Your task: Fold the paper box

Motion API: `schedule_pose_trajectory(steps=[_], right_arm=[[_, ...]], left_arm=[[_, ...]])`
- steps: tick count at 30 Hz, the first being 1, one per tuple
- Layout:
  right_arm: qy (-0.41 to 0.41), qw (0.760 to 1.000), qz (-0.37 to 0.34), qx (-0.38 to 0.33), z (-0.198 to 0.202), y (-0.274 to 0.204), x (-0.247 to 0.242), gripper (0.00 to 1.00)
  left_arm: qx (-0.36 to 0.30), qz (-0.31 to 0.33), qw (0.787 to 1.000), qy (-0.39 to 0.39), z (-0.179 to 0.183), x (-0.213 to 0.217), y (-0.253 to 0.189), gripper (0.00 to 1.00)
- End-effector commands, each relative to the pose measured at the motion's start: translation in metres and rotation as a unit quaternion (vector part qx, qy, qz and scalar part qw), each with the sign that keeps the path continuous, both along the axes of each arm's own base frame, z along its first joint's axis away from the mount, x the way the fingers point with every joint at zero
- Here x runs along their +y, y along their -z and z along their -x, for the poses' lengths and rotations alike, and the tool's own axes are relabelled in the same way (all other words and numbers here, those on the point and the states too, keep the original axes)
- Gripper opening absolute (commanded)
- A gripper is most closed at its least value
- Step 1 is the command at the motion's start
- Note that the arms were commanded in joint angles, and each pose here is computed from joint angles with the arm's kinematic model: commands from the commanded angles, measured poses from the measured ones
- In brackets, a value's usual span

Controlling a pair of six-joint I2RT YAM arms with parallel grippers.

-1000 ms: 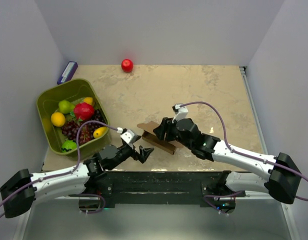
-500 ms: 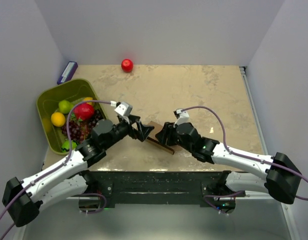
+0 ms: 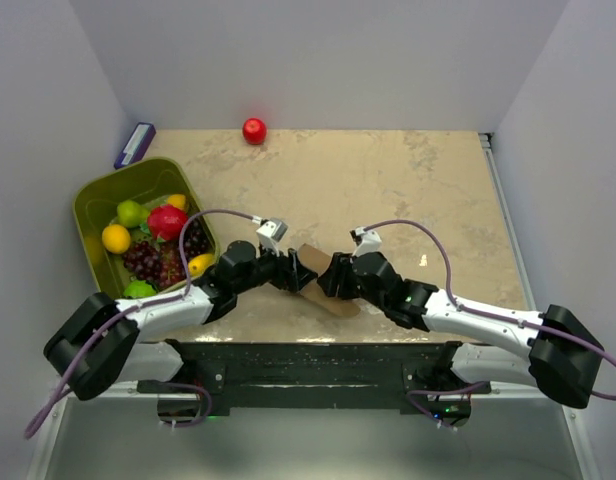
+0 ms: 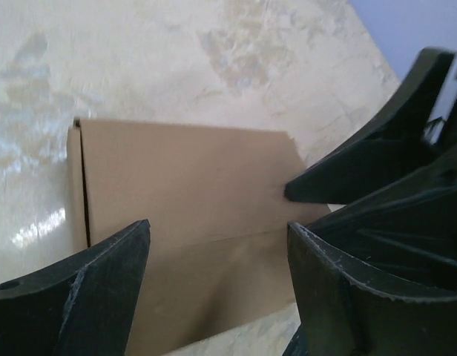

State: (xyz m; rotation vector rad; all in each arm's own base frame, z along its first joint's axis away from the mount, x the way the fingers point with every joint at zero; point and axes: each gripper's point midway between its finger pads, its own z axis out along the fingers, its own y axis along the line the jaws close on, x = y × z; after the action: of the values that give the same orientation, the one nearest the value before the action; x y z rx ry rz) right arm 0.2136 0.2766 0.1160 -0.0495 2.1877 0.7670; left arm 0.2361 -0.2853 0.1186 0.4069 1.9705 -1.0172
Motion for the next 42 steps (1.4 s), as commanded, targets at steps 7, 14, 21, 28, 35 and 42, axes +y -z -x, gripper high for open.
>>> schedule_pose_trajectory(steps=[7, 14, 21, 28, 35, 42], right_arm=[[0.040, 0.999, 0.007, 0.027, 0.001, 0.025, -0.012, 0.58], [0.063, 0.997, 0.038, 0.002, -0.007, 0.002, -0.028, 0.70], [0.058, 0.997, 0.056, 0.010, -0.015, -0.018, -0.053, 0.92], [0.070, 0.994, 0.007, 0.084, -0.014, 0.016, -0.066, 0.91], [0.090, 0.983, -0.072, 0.140, 0.000, 0.037, -0.057, 0.87], [0.109, 0.974, -0.110, 0.168, 0.003, 0.054, -0.055, 0.70]], left_arm=[[0.044, 0.017, 0.999, 0.015, 0.018, 0.000, 0.035, 0.77], [0.005, 0.008, 1.000, 0.002, 0.006, 0.002, 0.005, 0.81], [-0.040, 0.000, 0.999, -0.012, 0.000, 0.011, -0.023, 0.87], [-0.051, -0.018, 0.998, -0.033, -0.002, 0.026, -0.026, 0.89], [-0.057, -0.037, 0.997, -0.043, -0.003, 0.036, -0.023, 0.90], [-0.073, -0.053, 0.995, -0.040, -0.004, 0.039, -0.022, 0.90]])
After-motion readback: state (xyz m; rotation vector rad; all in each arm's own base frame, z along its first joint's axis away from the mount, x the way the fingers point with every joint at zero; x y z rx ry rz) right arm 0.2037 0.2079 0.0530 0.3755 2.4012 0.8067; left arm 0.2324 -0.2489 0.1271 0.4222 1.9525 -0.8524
